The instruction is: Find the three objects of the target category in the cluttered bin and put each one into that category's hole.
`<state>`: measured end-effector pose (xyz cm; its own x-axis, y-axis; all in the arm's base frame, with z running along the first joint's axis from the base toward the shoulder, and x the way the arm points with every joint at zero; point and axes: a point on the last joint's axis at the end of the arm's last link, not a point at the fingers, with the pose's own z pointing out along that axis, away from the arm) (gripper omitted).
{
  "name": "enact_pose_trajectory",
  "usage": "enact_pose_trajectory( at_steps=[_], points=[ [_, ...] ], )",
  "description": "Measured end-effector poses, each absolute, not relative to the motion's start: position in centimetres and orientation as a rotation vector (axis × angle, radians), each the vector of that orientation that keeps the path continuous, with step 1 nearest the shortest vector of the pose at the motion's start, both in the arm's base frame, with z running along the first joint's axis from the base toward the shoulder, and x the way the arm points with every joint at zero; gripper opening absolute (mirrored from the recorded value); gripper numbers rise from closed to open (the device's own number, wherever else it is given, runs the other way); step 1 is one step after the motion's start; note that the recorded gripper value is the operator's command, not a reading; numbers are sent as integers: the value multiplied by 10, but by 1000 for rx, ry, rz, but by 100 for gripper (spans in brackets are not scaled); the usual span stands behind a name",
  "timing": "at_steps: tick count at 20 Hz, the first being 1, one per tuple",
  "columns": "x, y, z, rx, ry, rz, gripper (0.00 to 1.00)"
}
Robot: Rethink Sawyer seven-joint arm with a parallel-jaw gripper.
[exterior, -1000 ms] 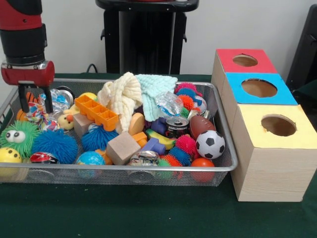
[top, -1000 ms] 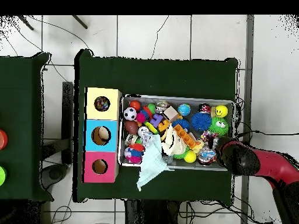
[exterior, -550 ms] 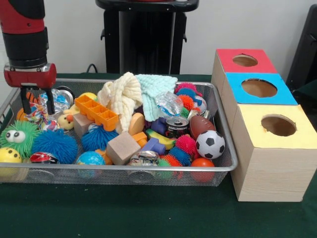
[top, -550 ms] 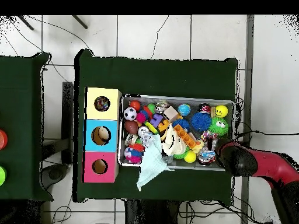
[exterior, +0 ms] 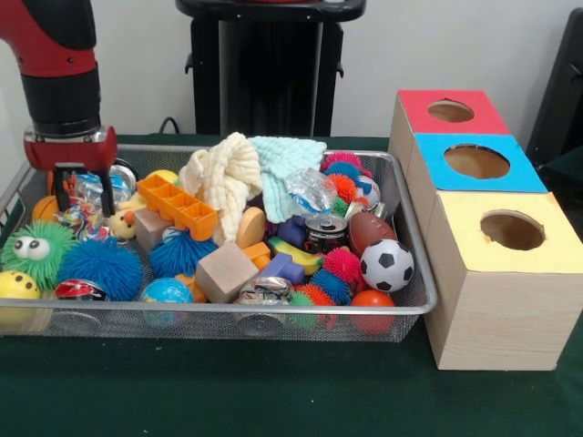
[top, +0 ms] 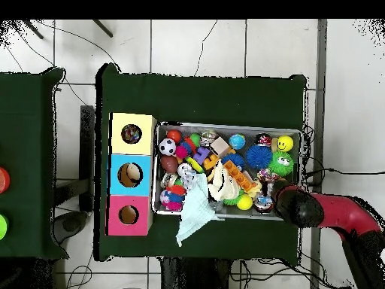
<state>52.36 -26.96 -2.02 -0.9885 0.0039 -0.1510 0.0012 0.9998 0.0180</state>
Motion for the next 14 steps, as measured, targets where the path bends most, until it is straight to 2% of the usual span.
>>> enact_pose_trajectory(
  at_steps=[7,8,14],
  points=[
    [523,-250,-33,-43,3004,59,100],
    [520,-248,-38,-59,3008,62,0],
    [519,-246,-41,-61,3004,69,0]
  ],
)
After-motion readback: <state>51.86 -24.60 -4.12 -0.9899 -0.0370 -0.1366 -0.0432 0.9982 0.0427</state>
